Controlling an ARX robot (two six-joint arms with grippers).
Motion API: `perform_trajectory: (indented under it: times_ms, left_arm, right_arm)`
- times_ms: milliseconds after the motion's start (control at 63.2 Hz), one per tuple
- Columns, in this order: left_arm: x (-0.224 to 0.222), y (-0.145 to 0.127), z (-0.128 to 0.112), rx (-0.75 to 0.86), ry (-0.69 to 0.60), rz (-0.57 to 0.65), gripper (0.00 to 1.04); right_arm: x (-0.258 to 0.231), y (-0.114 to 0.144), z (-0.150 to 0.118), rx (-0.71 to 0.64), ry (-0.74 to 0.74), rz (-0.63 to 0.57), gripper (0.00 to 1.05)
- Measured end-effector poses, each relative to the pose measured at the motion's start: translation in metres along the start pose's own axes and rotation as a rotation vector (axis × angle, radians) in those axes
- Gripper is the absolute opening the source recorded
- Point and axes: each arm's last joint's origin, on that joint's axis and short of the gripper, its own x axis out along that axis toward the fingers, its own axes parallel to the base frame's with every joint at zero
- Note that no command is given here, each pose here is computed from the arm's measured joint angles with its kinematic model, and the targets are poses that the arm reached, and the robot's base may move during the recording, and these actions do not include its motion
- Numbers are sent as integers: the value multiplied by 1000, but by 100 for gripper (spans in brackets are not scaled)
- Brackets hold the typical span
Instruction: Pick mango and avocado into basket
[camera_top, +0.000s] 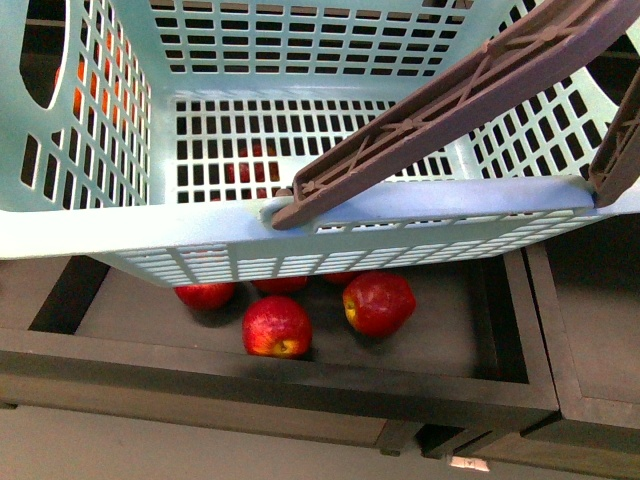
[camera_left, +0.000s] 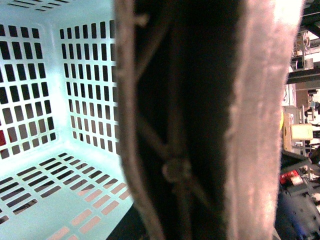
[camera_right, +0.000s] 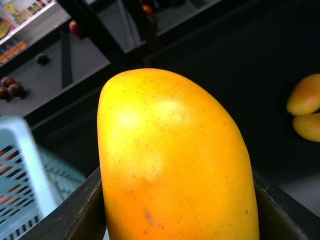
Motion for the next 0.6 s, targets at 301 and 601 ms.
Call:
perform_trajectory:
  times_ms: [301, 601]
  left_arm:
    - [0, 0, 0, 0, -1, 0, 13]
    - [0, 0, 0, 0, 0, 0, 13]
  right_arm:
    - [-12, 61, -30, -63, 6, 188, 64]
    - [15, 75, -66, -70, 91, 212, 64]
